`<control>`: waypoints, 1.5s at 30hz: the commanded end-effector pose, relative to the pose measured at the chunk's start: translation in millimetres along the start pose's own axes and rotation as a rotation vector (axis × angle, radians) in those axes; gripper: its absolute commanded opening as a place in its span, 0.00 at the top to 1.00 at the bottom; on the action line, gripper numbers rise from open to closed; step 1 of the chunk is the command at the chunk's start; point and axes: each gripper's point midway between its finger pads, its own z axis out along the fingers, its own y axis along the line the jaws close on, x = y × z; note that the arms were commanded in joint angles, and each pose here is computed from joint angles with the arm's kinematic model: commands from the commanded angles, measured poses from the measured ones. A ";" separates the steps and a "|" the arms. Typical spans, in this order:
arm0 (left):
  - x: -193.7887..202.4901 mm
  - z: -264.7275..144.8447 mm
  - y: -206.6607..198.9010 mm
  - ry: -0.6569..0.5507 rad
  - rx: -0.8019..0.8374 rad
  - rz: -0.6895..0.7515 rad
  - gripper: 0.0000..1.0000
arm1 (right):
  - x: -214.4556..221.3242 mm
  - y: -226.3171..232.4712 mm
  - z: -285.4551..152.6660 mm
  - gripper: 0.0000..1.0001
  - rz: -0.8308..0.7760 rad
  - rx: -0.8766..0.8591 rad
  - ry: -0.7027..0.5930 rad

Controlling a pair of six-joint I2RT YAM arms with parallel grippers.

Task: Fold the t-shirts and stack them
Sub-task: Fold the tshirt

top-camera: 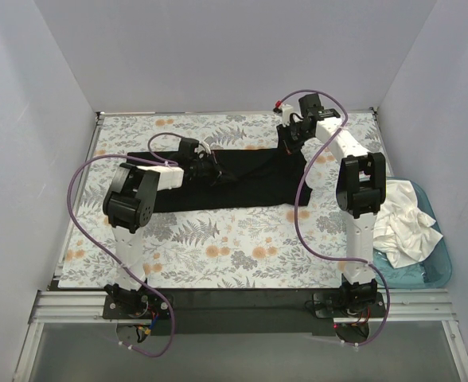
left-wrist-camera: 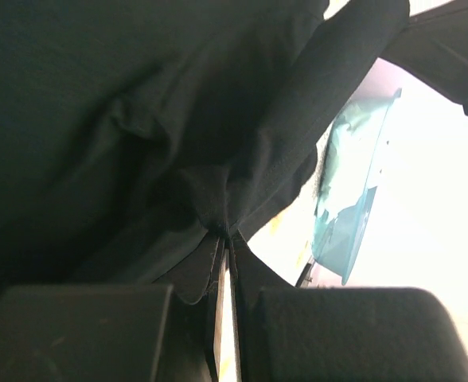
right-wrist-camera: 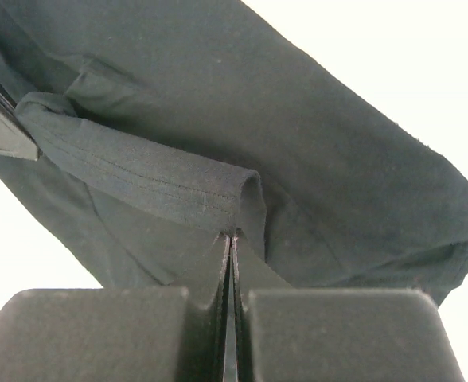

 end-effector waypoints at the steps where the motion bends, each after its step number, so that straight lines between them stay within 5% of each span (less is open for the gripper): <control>1: -24.6 -6.4 -14.0 -0.053 0.035 0.040 1.00 | -29.3 -5.2 -1.8 0.99 -0.061 0.036 -0.070; 16: -49.1 -1.2 0.8 -0.080 0.029 0.036 1.00 | -39.8 -14.0 15.8 0.99 -0.092 0.055 -0.083; 19: -48.8 -0.5 4.1 -0.072 0.025 0.027 0.85 | -36.9 -12.3 18.0 0.99 -0.092 0.053 -0.073; 20: -48.5 -0.3 4.5 -0.068 0.023 0.027 0.77 | -35.7 -12.3 18.6 0.95 -0.088 0.052 -0.070; 21: -48.3 -1.5 4.4 -0.065 0.021 0.025 0.70 | -34.8 -11.0 16.9 0.78 -0.086 0.057 -0.066; 24: -53.1 -11.0 -0.9 -0.082 0.021 0.038 0.59 | -36.1 -8.9 5.0 0.49 -0.090 0.077 -0.068; 26: -55.2 -19.6 -2.3 -0.084 0.020 0.050 0.59 | -37.2 -9.6 -13.9 0.43 -0.093 0.095 -0.075; 34: -53.1 -107.1 -6.7 -0.041 -0.078 0.211 0.55 | 34.5 -1.3 -79.9 0.42 -0.004 0.018 0.054; 38: -44.7 -154.4 22.4 0.019 -0.178 0.259 0.48 | 99.0 18.8 -85.1 0.44 0.033 -0.037 0.191; 45: -27.0 -246.7 86.4 0.083 -0.312 0.199 0.30 | 142.1 17.9 -74.5 0.43 0.050 -0.046 0.290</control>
